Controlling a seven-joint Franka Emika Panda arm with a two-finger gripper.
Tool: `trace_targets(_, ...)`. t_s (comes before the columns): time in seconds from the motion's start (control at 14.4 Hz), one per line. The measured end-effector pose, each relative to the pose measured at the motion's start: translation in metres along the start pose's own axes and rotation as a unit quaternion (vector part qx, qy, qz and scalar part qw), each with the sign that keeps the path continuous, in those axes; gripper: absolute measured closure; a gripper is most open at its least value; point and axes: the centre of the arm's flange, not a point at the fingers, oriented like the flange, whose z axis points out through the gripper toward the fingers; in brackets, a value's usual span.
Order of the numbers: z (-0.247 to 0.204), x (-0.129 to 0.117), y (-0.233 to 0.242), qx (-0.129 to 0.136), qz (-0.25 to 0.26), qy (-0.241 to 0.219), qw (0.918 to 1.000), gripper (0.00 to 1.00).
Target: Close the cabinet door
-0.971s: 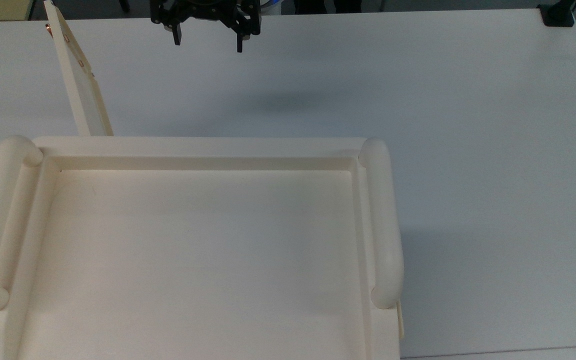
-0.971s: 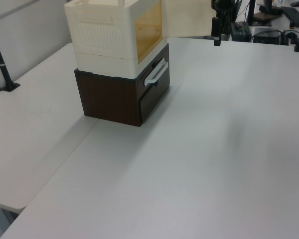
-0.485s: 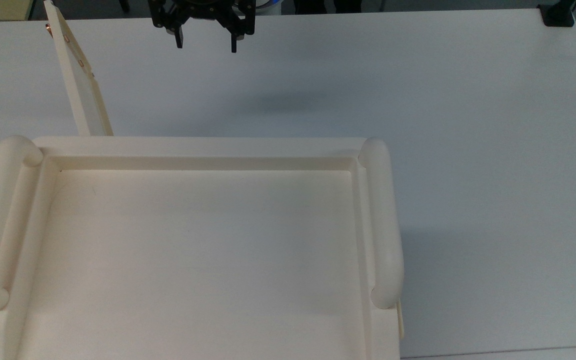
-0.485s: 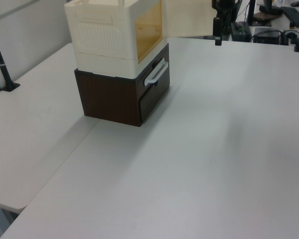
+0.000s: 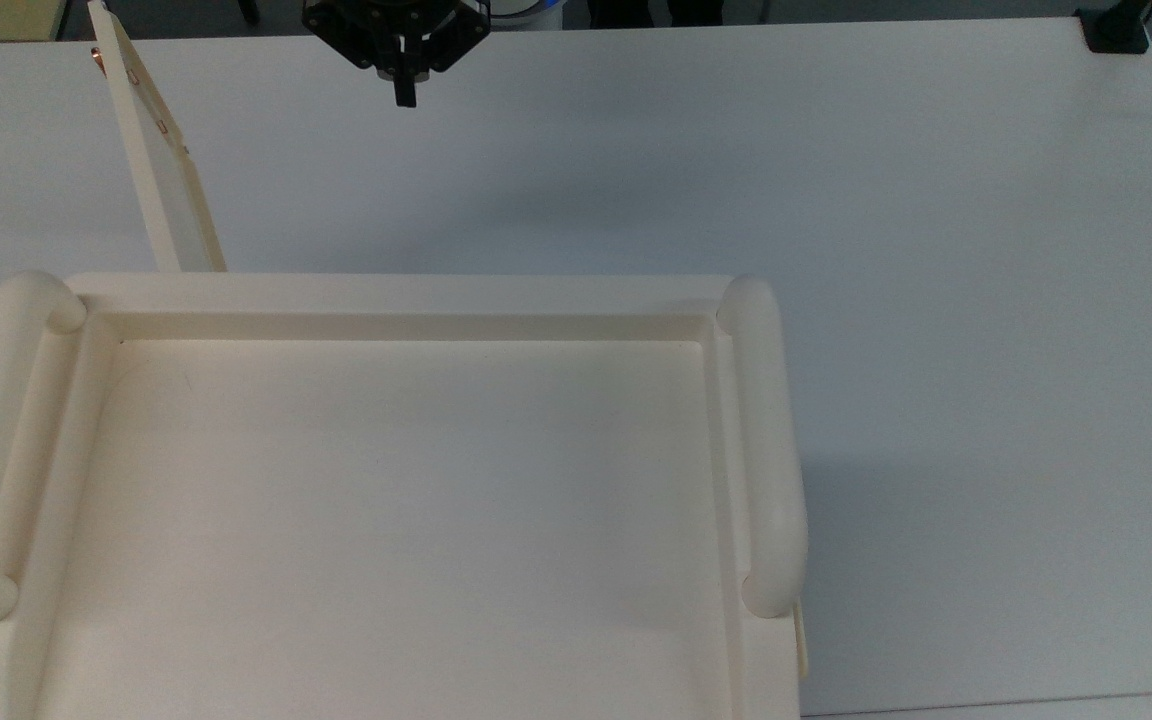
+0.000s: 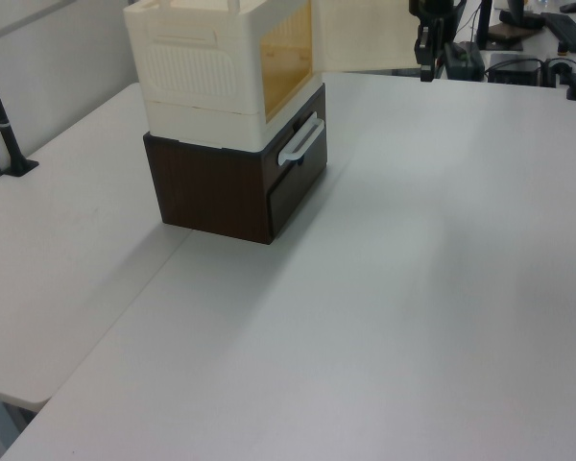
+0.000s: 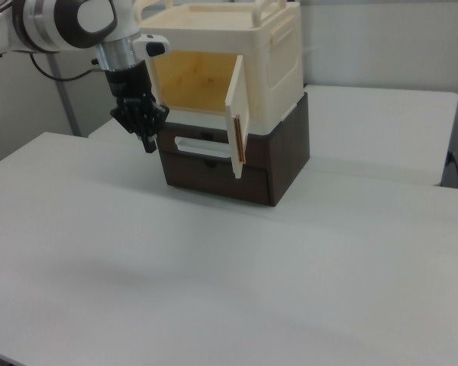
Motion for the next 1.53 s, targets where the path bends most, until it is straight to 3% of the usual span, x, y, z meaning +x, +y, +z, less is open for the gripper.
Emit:
trace_targets(0.42,-0.023,-0.004,0.022,-0.002,0.007,0.023,0.9997,0.99)
trace_targets(0.83,-0.083,-0.014,0.068,-0.01,0.048,0.085,0.9952,0.99)
trace_targets(1.18,-0.116,-0.031,0.12,-0.018,0.095,0.127,0.9871,0.99)
trace_targets(1.53,-0.126,-0.034,0.168,-0.022,0.136,0.186,0.9728,0.99)
